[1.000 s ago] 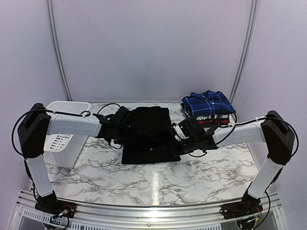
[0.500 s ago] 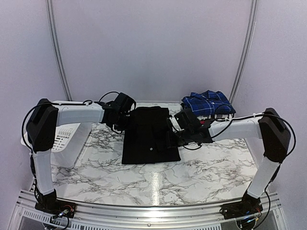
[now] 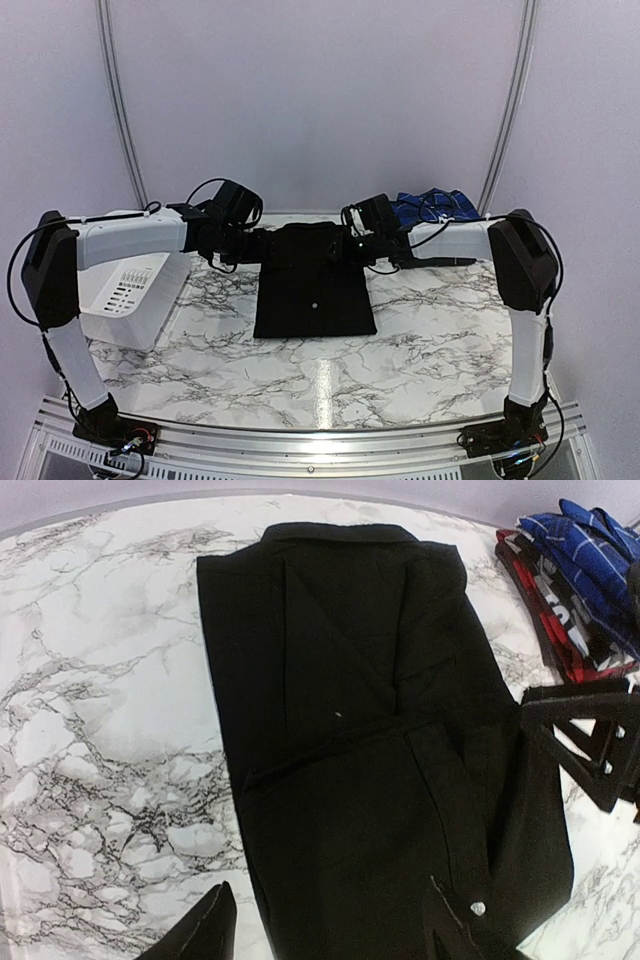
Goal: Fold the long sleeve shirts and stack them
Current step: Fold the rectangle-folded shirt at the center of the board, then pick up the 2/3-rectangle-folded shirt from the center of the board.
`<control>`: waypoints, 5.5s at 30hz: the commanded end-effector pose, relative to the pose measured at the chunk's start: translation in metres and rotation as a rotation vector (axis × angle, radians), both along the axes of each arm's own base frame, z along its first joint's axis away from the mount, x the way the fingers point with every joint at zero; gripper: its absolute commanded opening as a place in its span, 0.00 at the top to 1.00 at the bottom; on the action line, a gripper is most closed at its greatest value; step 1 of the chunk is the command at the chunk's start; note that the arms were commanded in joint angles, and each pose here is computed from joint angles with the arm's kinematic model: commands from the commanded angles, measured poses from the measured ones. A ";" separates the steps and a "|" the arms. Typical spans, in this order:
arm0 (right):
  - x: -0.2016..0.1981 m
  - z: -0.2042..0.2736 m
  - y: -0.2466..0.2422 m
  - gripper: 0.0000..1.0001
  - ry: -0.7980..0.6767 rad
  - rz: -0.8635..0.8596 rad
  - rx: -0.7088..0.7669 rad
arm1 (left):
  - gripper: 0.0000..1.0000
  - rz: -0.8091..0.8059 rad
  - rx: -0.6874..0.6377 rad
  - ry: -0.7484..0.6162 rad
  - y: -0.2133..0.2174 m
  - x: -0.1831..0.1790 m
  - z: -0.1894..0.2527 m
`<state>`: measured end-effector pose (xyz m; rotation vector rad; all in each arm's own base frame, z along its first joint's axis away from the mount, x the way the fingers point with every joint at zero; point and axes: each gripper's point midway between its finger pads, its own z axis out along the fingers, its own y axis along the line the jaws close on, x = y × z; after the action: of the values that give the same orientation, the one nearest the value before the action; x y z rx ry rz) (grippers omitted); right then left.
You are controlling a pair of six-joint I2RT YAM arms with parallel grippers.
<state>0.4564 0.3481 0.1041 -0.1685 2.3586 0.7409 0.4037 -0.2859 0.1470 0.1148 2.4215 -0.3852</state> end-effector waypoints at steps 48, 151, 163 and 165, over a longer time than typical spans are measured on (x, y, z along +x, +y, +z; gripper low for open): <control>-0.004 -0.048 0.038 0.38 0.022 0.132 -0.225 | 0.59 -0.119 -0.052 0.250 -0.035 -0.111 -0.112; -0.209 -0.100 -0.084 0.79 0.315 0.146 -0.209 | 0.64 0.039 0.005 0.373 0.032 -0.172 -0.155; -0.210 -0.090 -0.080 1.00 0.289 0.161 -0.175 | 0.90 0.038 -0.043 0.395 0.023 -0.179 -0.159; -0.213 -0.086 -0.080 1.00 0.280 0.166 -0.168 | 0.97 0.038 -0.057 0.392 0.022 -0.181 -0.155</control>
<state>0.2667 0.2751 0.0249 -0.3280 2.6362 0.6901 0.2527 -0.2781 0.0172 -0.0475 2.6642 -0.5554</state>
